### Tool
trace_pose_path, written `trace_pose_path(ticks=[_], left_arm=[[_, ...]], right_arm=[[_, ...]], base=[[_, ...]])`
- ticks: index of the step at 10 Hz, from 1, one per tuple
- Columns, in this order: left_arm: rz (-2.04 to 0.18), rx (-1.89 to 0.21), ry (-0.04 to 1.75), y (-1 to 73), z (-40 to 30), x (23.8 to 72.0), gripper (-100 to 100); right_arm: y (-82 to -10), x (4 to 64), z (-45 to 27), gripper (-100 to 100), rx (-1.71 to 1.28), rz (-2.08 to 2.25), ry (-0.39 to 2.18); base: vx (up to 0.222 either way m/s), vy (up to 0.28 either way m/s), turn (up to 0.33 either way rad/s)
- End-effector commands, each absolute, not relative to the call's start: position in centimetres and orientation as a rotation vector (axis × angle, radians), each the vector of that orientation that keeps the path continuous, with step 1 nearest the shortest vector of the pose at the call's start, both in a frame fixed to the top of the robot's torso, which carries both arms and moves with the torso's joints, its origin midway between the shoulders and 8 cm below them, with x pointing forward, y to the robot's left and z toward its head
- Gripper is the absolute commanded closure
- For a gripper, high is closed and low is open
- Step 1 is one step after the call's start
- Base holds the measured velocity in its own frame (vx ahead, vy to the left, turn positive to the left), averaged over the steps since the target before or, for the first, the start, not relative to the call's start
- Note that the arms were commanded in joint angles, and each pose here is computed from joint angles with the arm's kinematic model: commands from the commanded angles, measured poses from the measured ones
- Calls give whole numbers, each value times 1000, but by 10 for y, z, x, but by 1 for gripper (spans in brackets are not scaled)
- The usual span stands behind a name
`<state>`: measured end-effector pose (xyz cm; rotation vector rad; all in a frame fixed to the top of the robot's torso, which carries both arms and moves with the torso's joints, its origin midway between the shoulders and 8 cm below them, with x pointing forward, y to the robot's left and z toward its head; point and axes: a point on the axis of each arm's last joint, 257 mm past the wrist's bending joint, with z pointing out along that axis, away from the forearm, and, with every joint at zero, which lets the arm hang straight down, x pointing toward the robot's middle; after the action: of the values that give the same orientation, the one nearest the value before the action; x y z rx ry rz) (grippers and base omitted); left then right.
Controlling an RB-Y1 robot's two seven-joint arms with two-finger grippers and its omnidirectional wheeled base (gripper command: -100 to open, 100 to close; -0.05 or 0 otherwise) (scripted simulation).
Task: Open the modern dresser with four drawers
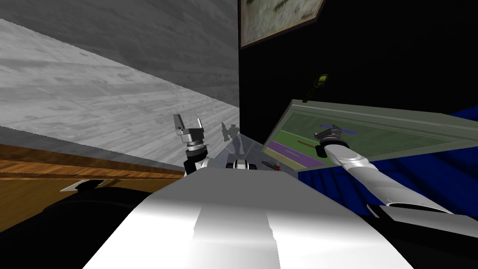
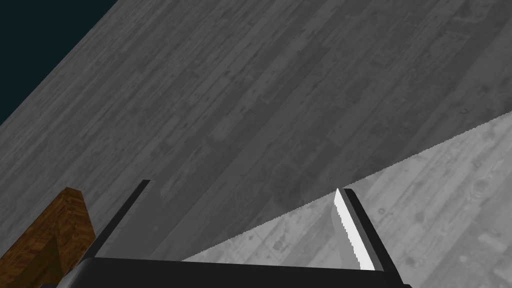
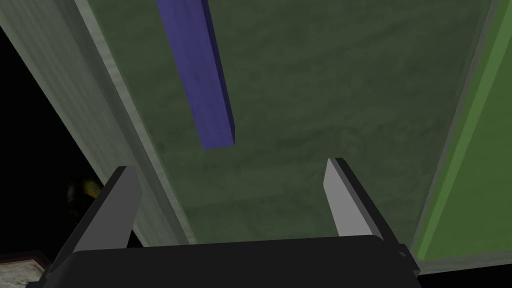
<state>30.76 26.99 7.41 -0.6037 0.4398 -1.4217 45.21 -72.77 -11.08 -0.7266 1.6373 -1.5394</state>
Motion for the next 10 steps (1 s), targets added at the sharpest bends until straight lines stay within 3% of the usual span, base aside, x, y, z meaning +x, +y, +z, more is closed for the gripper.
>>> trace_pose_path(ticks=[1,6,7,10], left_arm=[[-1422,-604,440,270,74,308,0],[-1422,-604,440,270,74,308,0],[-1422,-604,440,270,74,308,0],[-1422,-604,440,270,74,308,0]], right_arm=[[-737,453,-102,-100,-699,-1500,1658],[-745,455,-91,-100,-676,-1468,1671],[-745,455,-91,100,-676,-1468,1671],[-690,491,-77,100,-732,-1428,1582]], base=[[50,-22,6],[47,-15,4],[0,0,0],[26,-21,-247]])
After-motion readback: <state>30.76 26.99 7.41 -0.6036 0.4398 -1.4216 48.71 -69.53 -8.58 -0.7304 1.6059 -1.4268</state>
